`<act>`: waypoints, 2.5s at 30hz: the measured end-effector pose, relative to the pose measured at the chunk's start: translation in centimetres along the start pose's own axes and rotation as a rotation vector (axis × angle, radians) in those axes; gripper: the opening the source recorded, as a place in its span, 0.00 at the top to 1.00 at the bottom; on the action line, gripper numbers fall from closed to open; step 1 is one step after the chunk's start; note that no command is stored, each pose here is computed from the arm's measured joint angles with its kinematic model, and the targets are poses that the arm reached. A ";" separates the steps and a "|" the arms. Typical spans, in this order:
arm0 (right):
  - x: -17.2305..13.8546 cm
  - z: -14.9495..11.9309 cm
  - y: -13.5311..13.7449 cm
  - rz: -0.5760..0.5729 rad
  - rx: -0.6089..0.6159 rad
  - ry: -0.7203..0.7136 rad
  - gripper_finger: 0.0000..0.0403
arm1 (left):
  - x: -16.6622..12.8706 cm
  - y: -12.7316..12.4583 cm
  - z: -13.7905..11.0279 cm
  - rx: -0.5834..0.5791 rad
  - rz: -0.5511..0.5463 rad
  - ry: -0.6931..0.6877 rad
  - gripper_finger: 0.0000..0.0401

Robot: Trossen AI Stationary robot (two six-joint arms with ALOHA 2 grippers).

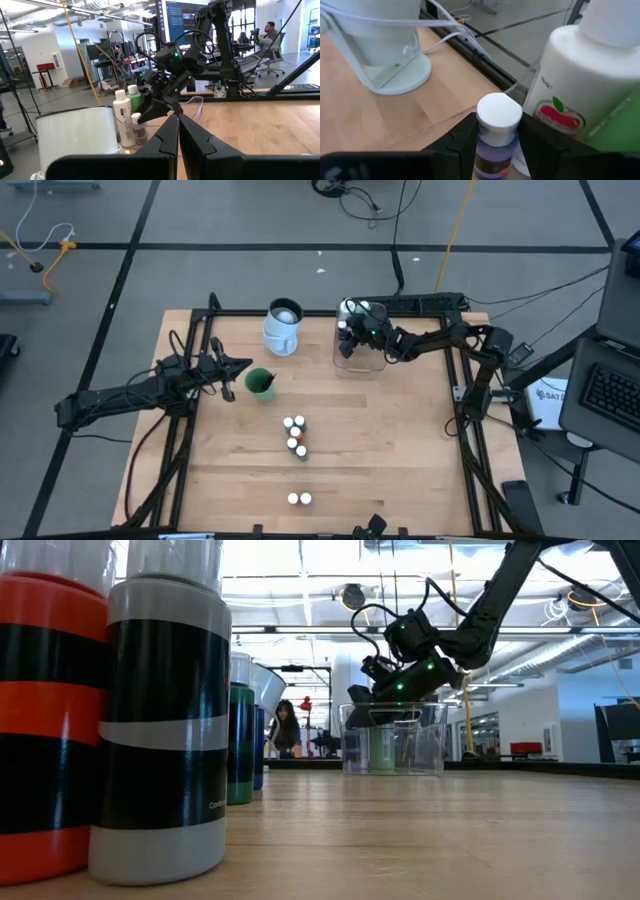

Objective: Pick & Place Paint Supplies
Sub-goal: Put the purple paint bottle into the transparent bin, then put the red paint bottle into the transparent bin

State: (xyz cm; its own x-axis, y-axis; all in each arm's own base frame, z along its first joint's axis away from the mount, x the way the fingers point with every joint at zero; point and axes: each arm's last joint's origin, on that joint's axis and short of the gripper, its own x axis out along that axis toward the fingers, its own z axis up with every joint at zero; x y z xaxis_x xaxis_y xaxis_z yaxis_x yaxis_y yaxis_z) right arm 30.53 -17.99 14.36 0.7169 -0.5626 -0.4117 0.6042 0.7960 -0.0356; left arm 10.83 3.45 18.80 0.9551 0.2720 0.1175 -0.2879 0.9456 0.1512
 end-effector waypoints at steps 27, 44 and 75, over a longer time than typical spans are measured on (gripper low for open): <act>-18.5 8.9 0.7 0.214 -0.118 -0.346 0.65 | 0.0 0.0 -0.1 -0.026 -0.002 0.006 0.95; -21.9 -6.7 3.4 0.570 -0.081 -0.509 0.97 | 0.0 0.0 0.0 -0.052 0.007 -0.003 0.95; -23.4 -5.4 2.8 0.675 -0.333 -0.601 0.99 | 0.1 0.0 -0.6 -0.117 0.035 0.062 0.95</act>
State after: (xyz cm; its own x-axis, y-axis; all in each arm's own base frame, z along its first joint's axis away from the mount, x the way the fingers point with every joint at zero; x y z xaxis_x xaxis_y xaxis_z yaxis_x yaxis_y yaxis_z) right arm 13.53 -1.40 18.97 0.9916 0.0909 0.0921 -0.0645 0.9642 -0.2573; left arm 10.94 3.61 18.24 0.9481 0.3125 0.0589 -0.3147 0.9487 0.0317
